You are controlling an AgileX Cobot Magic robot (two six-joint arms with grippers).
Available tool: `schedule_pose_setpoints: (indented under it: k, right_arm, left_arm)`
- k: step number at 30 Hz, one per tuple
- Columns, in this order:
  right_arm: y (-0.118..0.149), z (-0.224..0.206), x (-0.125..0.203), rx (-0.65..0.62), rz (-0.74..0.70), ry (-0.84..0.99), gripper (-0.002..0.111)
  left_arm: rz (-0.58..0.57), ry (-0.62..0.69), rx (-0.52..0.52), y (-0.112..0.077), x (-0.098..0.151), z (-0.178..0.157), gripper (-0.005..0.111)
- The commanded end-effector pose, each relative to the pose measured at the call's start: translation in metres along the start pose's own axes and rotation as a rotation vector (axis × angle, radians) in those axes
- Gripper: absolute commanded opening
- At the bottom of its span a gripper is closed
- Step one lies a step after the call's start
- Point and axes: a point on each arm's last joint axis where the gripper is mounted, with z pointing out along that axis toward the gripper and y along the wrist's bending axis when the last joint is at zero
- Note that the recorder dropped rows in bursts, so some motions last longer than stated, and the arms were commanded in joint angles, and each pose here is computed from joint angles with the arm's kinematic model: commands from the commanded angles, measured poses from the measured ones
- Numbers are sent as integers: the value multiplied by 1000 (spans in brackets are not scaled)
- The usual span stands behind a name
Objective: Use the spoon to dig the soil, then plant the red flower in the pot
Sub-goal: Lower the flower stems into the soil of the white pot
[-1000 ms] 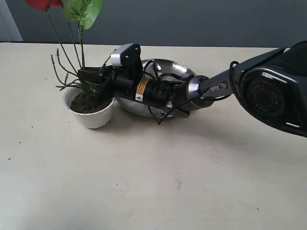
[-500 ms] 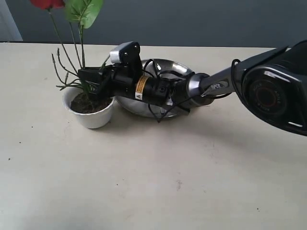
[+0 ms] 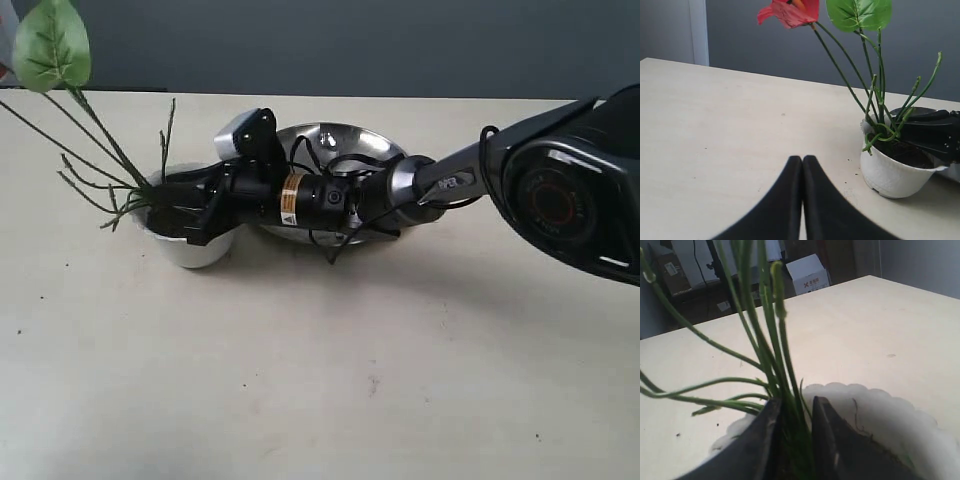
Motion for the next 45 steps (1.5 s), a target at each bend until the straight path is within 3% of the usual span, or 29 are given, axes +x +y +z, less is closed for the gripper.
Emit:
schedule_pose_setpoints:
  k: [1, 9, 32, 45]
  right_arm:
    - [-1, -2, 12, 6, -7, 64, 23]
    - [2, -3, -8, 0, -33, 28, 23]
    - [2, -3, -10, 5, -27, 20, 23]
    - [-1, -9, -36, 114, -67, 69, 23]
  left_arm:
    - [1, -13, 6, 0, 0, 0, 0]
    - [1, -13, 6, 0, 0, 0, 0]
    - [1, -13, 6, 0, 0, 0, 0]
    - [1, -13, 6, 0, 0, 0, 0]
